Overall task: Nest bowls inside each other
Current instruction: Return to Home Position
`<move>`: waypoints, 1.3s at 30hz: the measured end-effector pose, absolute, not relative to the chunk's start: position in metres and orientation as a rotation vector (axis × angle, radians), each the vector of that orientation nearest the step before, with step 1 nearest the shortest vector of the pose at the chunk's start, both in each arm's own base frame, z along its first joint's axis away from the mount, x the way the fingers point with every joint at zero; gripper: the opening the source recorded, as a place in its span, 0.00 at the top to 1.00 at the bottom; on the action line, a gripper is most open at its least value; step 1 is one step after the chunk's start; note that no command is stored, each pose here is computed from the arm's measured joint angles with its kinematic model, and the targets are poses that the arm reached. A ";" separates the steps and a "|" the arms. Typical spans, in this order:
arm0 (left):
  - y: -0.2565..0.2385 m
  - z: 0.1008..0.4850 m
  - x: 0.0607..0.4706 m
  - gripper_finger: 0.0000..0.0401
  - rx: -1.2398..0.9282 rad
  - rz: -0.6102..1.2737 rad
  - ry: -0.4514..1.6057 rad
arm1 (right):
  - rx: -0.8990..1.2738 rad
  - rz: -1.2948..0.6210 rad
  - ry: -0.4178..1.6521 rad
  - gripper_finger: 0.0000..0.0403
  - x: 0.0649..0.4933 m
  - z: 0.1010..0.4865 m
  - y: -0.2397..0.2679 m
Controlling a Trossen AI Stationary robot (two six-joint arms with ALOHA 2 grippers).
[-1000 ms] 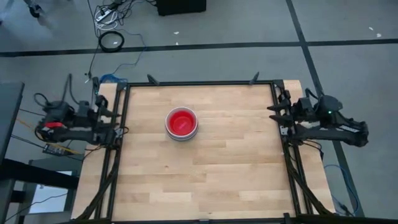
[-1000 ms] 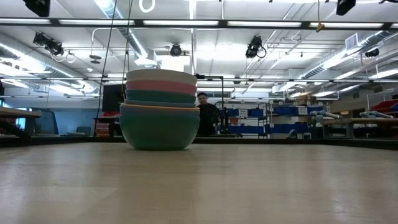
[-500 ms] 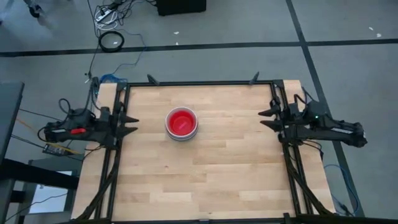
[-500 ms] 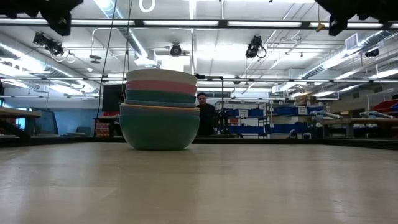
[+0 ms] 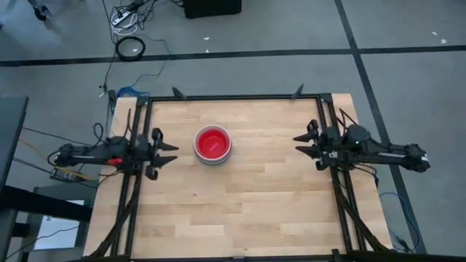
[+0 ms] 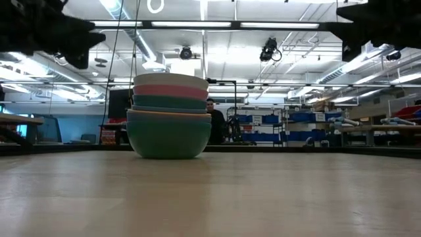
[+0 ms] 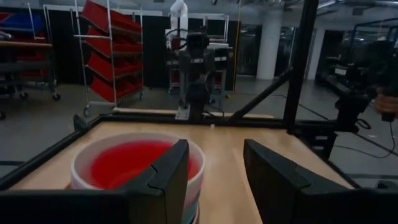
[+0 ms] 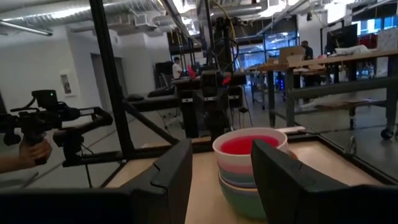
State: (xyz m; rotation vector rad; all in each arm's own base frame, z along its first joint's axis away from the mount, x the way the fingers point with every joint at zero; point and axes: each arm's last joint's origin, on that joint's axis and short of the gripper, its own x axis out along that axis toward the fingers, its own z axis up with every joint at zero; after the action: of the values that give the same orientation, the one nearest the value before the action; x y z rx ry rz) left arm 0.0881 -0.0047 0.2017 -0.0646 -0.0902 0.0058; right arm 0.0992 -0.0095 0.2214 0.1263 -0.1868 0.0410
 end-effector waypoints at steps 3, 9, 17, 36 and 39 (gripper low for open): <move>-0.005 0.188 0.093 0.60 -0.065 0.009 -0.091 | 0.127 0.041 -0.178 0.62 0.100 0.218 -0.010; -0.005 0.178 0.096 0.60 -0.070 0.008 -0.124 | 0.141 0.054 -0.185 0.61 0.100 0.217 -0.009; -0.005 0.174 0.097 0.60 -0.039 0.025 -0.087 | 0.115 0.067 -0.104 0.61 0.102 0.207 -0.009; -0.004 0.174 0.097 0.60 -0.040 0.059 -0.087 | 0.137 -0.029 -0.005 0.62 0.109 0.169 -0.007; -0.003 0.174 0.097 0.60 -0.042 0.093 -0.087 | 0.133 -0.037 0.002 0.62 0.109 0.168 -0.007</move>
State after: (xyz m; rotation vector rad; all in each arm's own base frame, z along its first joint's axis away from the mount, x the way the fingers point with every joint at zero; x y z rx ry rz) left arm 0.0966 -0.0030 0.1738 -0.0418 -0.0868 0.0932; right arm 0.1093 -0.0073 0.1680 0.1334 0.0016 -0.0368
